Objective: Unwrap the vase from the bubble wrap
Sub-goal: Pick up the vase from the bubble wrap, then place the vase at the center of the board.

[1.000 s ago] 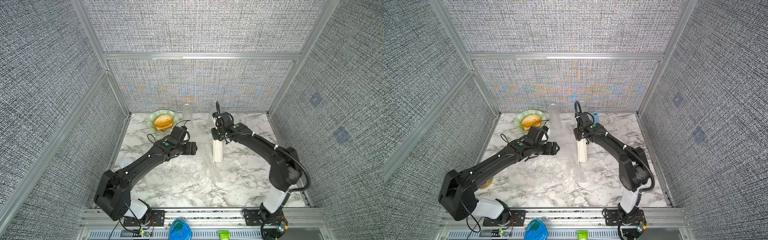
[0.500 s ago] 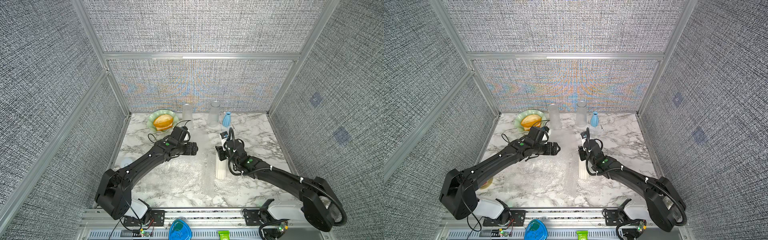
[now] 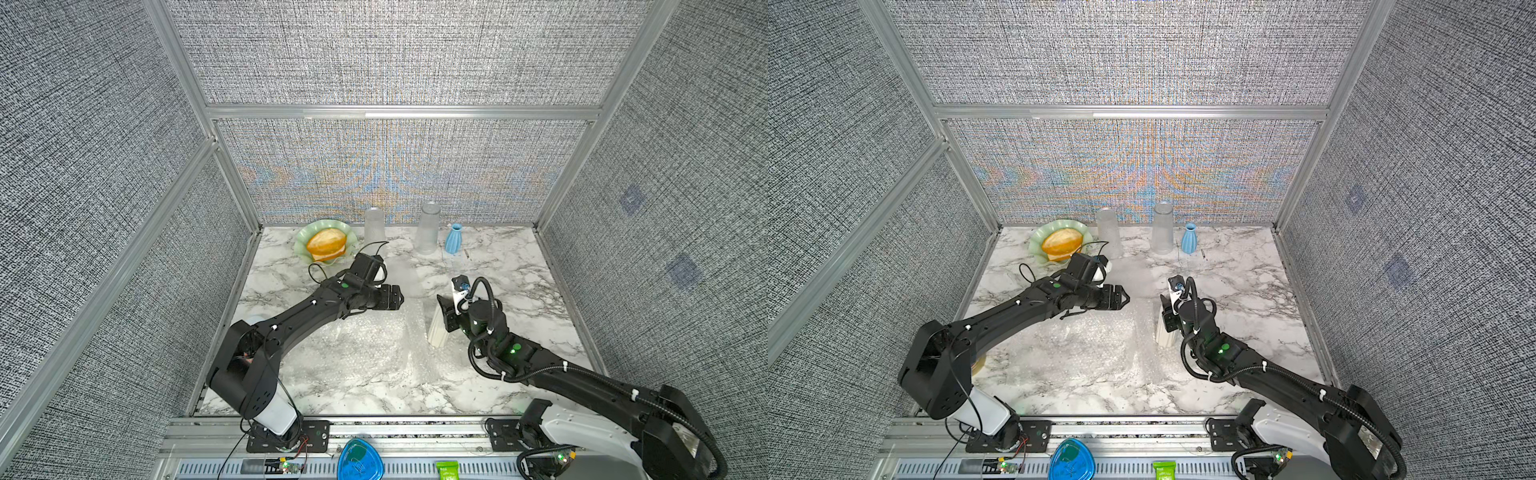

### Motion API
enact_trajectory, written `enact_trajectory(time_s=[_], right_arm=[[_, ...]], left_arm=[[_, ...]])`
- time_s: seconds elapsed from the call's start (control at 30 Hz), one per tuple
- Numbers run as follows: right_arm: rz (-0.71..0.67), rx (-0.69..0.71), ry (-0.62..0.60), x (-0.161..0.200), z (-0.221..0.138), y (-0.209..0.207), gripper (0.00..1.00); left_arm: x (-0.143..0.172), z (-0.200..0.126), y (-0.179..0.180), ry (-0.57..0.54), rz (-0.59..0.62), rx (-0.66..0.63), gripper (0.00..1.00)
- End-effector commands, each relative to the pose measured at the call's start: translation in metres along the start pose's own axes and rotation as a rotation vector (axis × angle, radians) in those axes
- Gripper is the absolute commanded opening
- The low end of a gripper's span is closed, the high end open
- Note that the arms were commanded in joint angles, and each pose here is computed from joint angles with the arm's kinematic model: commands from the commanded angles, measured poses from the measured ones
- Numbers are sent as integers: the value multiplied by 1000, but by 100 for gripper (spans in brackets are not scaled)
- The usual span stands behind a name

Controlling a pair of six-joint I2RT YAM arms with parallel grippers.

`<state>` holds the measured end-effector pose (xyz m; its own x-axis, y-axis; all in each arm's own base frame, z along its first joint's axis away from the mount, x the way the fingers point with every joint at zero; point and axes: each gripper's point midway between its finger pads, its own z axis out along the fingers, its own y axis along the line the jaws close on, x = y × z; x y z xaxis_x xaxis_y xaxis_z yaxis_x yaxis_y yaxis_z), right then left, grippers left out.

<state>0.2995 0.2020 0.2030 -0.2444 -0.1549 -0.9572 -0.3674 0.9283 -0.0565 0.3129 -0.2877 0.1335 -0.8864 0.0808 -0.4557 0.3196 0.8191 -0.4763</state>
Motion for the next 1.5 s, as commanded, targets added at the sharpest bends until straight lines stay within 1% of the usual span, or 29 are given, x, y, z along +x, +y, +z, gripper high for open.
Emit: enact_trajectory(time_s=[0.0, 0.1, 0.4, 0.6, 0.77, 0.9, 1.07, 1.33, 1.47], right_arm=[[17, 21, -118, -28, -4, -2, 27], [3, 32, -138, -30, -4, -3, 27], [-63, 65, -214, -52, 0, -4, 27], [-99, 124, -238, -60, 3, -12, 27], [-115, 171, -253, -69, 11, -27, 27], [-98, 221, -268, -75, 19, -49, 27], [-81, 284, -281, -78, 36, -81, 27], [-69, 336, -285, -83, 80, -121, 27], [-72, 336, -270, -77, 108, -131, 27]], left_arm=[[-10, 6, -14, -14, 18, 48, 86], [-15, 16, -20, -7, 29, 59, 86], [-24, 49, -38, 22, 60, 90, 86], [-39, 64, -51, 5, 69, 126, 85], [-54, 75, -58, -2, 78, 138, 85], [-66, 74, -59, -24, 88, 131, 85], [-81, 65, -51, -56, 80, 124, 86], [-79, 55, -47, -69, 90, 130, 85], [-75, 51, -46, -68, 96, 127, 85]])
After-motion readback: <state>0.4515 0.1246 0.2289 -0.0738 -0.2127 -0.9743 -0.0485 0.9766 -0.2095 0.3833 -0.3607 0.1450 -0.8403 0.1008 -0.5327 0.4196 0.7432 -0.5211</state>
